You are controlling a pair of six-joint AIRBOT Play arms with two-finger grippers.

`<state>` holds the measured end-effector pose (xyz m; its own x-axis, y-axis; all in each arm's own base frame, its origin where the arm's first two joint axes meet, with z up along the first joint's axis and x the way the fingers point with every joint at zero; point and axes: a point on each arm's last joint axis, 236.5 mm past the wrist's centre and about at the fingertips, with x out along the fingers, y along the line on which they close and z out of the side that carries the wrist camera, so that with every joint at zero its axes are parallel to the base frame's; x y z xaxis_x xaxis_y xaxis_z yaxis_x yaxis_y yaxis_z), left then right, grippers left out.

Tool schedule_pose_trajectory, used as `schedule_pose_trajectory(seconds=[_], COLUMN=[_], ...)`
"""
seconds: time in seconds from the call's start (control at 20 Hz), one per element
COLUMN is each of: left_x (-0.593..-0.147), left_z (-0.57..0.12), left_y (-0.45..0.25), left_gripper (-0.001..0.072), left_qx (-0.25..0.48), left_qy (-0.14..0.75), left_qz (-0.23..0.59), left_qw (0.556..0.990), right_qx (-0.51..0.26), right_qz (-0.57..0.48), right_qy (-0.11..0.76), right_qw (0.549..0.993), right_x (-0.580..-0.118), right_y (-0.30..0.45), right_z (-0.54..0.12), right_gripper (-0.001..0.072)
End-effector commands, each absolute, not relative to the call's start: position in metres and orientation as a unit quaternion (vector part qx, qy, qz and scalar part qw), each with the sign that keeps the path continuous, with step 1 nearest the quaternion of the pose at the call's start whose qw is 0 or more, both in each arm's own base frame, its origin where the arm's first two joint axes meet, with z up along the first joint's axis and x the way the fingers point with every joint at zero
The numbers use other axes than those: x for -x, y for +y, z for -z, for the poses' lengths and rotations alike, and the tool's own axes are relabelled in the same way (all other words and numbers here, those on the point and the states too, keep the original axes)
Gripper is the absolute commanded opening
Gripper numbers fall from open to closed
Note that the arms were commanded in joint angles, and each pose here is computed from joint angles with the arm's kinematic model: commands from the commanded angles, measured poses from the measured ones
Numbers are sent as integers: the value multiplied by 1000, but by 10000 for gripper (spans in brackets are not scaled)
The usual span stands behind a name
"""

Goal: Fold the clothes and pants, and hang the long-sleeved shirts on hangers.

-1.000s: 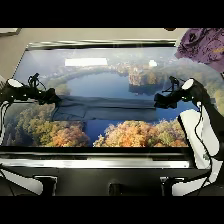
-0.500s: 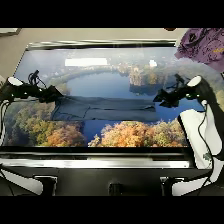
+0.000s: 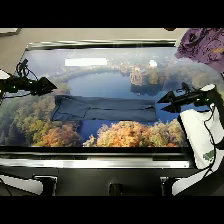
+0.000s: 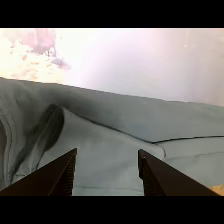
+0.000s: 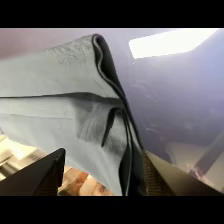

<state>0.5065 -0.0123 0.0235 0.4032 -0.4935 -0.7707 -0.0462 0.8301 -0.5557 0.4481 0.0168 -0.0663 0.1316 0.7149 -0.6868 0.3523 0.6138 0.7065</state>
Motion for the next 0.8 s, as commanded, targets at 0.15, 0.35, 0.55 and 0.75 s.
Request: schedule_pose_trajectory(seconds=[0.15,0.35,0.55,0.75], left_x=[-507,-507,-507,-507], left_z=[-27,-27,-27,-27], left_y=[-14,-14,-14,-14], left_gripper=[456,456,456,456], left_qx=[258,258,258,258], left_qy=[527,527,527,527], left_qz=[139,139,139,139], left_qw=[798,798,798,798], right_qx=[-418,-413,-410,-390], right_qz=[-165,-162,-172,-171], right_qy=[652,650,660,672], right_qw=[611,617,605,606], right_x=[-452,-456,-448,-444], right_y=[44,49,51,57], right_z=[93,97,92,99], right_gripper=[552,551,549,397])
